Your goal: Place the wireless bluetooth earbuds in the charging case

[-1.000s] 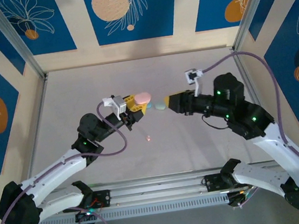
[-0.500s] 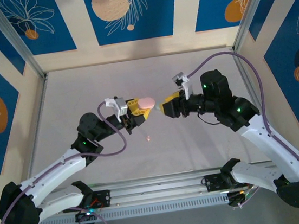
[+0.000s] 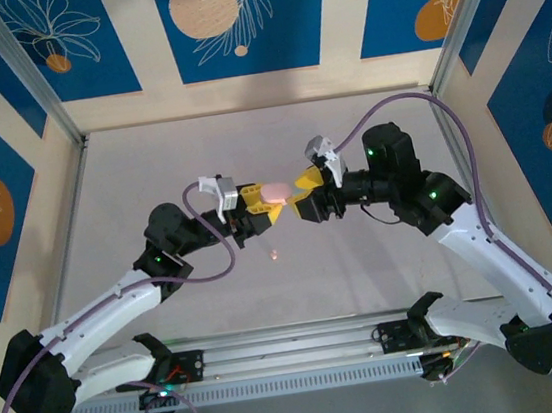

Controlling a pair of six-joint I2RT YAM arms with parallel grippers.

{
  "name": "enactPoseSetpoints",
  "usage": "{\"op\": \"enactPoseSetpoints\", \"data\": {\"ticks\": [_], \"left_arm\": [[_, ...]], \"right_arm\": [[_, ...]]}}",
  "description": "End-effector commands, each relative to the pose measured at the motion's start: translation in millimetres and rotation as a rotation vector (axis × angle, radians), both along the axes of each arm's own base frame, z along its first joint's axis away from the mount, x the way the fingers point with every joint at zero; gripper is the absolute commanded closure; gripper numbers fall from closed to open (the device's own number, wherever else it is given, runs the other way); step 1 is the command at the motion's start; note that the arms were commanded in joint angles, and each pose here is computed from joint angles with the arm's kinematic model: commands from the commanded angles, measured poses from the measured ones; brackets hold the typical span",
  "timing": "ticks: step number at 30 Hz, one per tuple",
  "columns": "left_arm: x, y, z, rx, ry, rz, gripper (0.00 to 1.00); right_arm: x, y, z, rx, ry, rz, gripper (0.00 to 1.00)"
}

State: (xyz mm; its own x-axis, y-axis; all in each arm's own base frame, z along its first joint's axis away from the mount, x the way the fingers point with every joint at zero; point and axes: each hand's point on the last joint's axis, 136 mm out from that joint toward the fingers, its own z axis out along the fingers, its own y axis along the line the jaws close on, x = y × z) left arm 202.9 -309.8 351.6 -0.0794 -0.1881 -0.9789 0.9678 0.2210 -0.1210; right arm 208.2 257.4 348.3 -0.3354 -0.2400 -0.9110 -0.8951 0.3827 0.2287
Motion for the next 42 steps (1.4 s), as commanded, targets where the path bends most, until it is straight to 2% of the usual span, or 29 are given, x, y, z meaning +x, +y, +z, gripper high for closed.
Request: {"op": "enactPoseSetpoints", "data": {"ticks": [1,10,18,23,29,32,42], "left_arm": [[-13,-1,29,-0.056,-0.062,-0.058,0.72],[-23,-5,29,-0.042,-0.059,-0.135,0.72],[-23,-5,32,-0.057,-0.060,-0.131,0.71],[-23,-4,31,-0.058,-0.061,-0.127,0.70],[-6,2,25,-0.053,-0.046,-0.014,0.70],[-2,6,26,-0.062,-0.054,0.028,0.70],[0,9,27,-0.067,-0.059,0.057,0.69]], "right_arm": [[4,0,12,0.014,-0.049,-0.007,0.45],[26,-9,22,0.058,0.011,-0.102,0.48],[31,-7,20,0.067,0.068,-0.107,0.48],[42,-12,15,0.051,0.102,-0.187,0.47],[21,-8,26,0.100,0.104,-0.091,0.46],[15,-13,25,0.101,0.098,-0.096,0.45],[5,-22,27,0.122,0.111,-0.112,0.44]]}}
